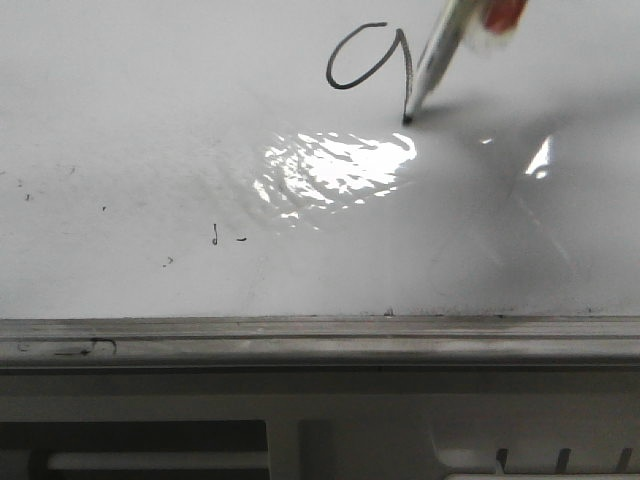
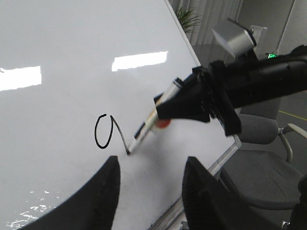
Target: Write number 9 on whiteboard
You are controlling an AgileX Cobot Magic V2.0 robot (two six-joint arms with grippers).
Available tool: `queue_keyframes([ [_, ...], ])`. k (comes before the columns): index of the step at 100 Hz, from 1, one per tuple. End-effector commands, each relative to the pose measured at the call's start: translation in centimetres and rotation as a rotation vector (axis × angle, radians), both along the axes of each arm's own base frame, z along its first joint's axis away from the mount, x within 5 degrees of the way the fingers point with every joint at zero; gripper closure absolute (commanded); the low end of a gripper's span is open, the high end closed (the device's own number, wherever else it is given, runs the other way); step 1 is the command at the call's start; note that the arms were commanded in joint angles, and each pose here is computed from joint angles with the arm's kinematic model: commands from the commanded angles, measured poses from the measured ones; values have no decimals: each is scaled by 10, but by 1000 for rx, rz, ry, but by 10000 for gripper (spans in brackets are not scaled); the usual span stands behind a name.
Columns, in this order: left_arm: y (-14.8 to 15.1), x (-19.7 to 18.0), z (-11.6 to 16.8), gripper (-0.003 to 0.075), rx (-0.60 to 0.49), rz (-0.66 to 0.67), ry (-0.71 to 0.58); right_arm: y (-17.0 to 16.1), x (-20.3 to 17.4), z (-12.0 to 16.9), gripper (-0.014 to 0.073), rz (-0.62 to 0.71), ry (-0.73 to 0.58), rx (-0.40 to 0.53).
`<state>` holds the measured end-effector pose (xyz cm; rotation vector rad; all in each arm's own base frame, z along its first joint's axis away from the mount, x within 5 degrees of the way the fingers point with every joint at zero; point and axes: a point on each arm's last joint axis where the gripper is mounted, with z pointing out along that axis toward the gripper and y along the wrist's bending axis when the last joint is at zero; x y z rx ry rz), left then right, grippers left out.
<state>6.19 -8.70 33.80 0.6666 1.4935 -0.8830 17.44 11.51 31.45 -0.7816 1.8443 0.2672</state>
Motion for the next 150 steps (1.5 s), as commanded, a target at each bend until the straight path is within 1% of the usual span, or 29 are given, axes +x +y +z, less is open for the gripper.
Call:
queue_keyframes([
  [1, 1, 1, 10, 447, -50, 17, 1, 2, -7, -24, 649, 50, 62, -95],
  [12, 1, 1, 10, 447, -50, 17, 1, 7, -15, -37, 649, 86, 98, -101],
  [27, 1, 1, 10, 447, -50, 17, 1, 7, -14, -36, 649, 79, 78, -78],
  [32, 1, 1, 10, 447, -48, 17, 2, 7, -14, -32, 649, 77, 58, -65],
  [46, -5, 4, 6, 447, -16, -10, 28, 7, -24, -6, 650, 105, -23, -9],
  [55, -15, 9, -2, 447, 36, -51, 76, 9, -34, 12, 650, 145, -83, 34],
  [64, -29, 18, -15, 447, 118, -96, 135, 10, -43, 26, 650, 184, -126, 64],
  [75, -48, 31, -31, 446, 237, -157, 170, 17, -49, 31, 650, 231, -142, 81],
  [86, -65, 41, -39, 446, 288, -233, 182, 23, -54, 34, 650, 274, -156, 97],
  [97, -79, 47, -36, 443, 275, -299, 147, 29, -59, 36, 650, 309, -180, 123],
  [107, -89, 51, -34, 443, 266, -361, 65, 32, -61, 40, 652, 324, -205, 153],
  [117, -95, 53, -35, 443, 245, -400, 19, 34, -64, 42, 653, 329, -201, 196],
  [132, -101, 58, -38, 443, 221, -419, 16, 37, -69, 43, 653, 354, -183, 226],
  [150, -106, 62, -46, 443, 238, -427, 28, 43, -76, 43, 653, 404, -175, 231],
])
